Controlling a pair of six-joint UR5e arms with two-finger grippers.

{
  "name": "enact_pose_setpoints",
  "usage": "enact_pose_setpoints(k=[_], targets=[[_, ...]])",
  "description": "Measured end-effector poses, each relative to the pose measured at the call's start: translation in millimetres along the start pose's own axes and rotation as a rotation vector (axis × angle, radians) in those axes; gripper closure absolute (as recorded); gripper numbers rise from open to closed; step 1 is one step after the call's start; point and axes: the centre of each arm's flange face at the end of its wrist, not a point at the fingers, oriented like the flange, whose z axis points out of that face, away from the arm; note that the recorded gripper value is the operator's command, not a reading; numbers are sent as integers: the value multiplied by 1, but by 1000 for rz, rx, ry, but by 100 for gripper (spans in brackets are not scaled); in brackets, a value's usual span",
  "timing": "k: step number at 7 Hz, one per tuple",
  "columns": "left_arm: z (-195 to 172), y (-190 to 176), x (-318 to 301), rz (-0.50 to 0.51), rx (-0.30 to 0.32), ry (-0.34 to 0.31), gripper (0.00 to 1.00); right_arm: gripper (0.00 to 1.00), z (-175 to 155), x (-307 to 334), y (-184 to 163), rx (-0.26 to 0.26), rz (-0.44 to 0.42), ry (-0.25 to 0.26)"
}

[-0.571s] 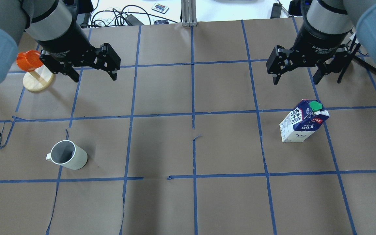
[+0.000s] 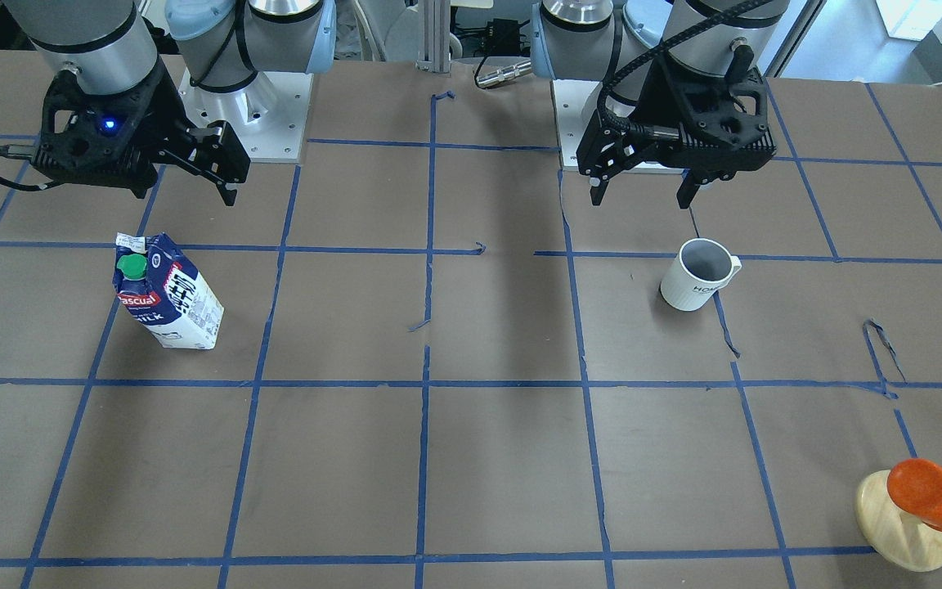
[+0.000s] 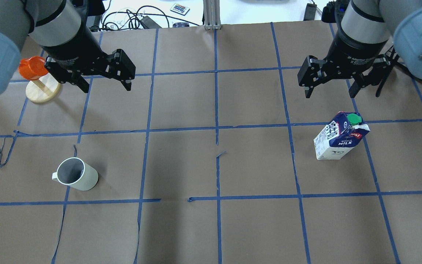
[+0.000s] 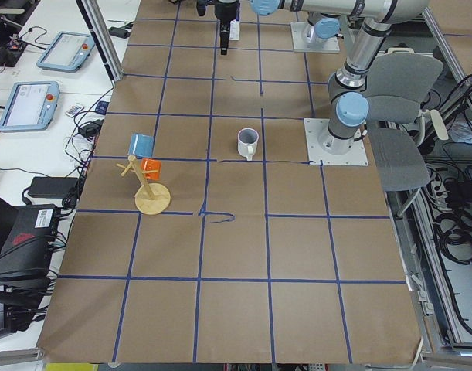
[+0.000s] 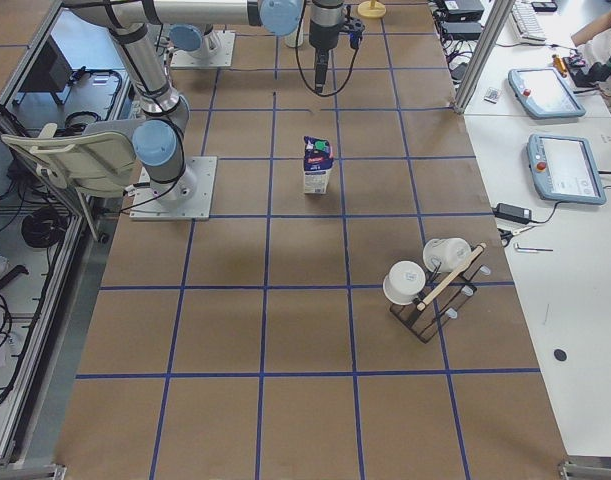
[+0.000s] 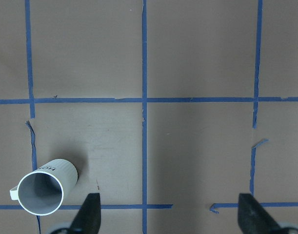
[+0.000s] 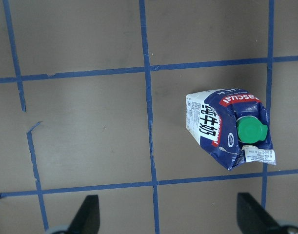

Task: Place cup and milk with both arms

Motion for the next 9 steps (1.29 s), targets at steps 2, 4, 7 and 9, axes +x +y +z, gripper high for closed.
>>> enact_pose_setpoints(k=[2,4,7,9], targets=[[0,0,0,1,1,0,0,0,-7,7,3,17,-1,63],[0,0,0,2,1,1,0,0,-18,12,6,49,10,92],[1,0,0,-1,1,0,0,0,-12,15,-8,64,24,54],[8,-4,-7,-15,-13,3,0,0,-2,7,-17,41,18,-14]])
